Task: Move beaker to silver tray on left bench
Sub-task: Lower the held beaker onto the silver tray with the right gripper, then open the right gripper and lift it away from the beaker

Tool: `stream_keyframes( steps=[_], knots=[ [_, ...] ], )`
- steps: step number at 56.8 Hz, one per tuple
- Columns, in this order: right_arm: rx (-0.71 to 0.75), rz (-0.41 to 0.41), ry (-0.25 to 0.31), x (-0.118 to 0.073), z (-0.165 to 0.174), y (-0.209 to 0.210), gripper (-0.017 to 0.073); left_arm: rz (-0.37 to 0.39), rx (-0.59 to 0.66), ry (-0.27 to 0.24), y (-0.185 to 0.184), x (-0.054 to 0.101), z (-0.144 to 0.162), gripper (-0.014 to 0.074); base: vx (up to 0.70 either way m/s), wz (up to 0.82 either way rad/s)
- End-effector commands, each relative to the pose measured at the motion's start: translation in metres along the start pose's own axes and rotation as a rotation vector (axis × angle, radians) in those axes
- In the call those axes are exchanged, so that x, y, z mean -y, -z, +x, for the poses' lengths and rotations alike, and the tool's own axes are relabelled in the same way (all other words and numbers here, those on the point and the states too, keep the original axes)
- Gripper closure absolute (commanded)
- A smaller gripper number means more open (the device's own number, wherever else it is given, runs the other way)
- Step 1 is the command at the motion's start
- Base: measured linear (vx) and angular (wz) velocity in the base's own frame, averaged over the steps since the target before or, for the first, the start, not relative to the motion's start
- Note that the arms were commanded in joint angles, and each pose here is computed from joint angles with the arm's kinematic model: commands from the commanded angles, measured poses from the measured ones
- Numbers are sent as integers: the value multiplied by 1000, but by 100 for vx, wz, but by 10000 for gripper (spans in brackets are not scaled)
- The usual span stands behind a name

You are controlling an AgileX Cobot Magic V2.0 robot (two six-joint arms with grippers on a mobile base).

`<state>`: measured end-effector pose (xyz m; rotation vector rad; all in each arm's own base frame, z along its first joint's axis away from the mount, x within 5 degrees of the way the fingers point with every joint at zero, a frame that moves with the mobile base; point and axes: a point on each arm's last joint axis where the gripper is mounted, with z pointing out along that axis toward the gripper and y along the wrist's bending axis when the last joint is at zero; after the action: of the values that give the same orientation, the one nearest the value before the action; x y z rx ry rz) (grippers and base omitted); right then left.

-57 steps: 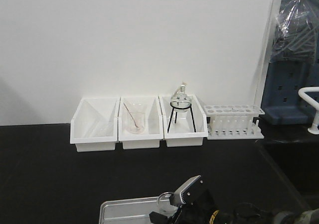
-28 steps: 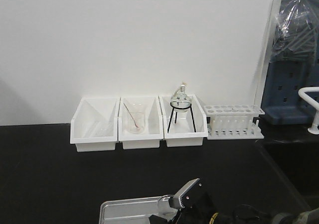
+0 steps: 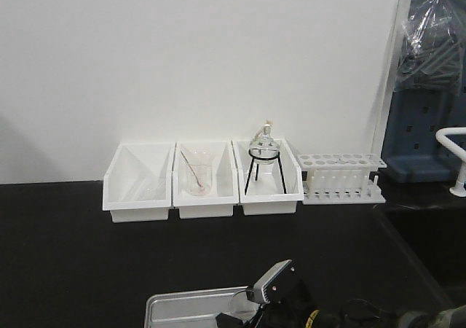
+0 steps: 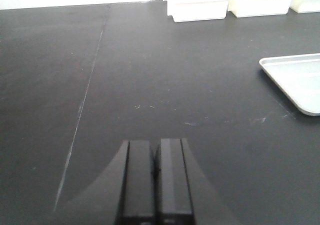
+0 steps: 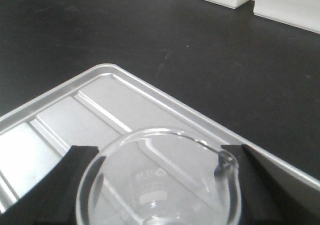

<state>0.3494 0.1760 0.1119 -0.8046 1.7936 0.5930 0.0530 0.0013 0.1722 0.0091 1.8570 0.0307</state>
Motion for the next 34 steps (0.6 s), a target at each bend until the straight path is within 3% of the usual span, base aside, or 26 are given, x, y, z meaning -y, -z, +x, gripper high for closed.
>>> stream_keyframes(
  steps=[1, 17, 34],
  knots=[
    [192, 1, 37, 1, -48, 11, 12, 8, 66, 3, -2, 1, 1, 592, 0, 0],
    [302, 25, 100, -4, -95, 37, 18, 8, 66, 3, -2, 1, 1, 592, 0, 0],
    [263, 46, 105, -2, -95, 39, 108, 8, 66, 3, -2, 1, 1, 592, 0, 0]
  ],
)
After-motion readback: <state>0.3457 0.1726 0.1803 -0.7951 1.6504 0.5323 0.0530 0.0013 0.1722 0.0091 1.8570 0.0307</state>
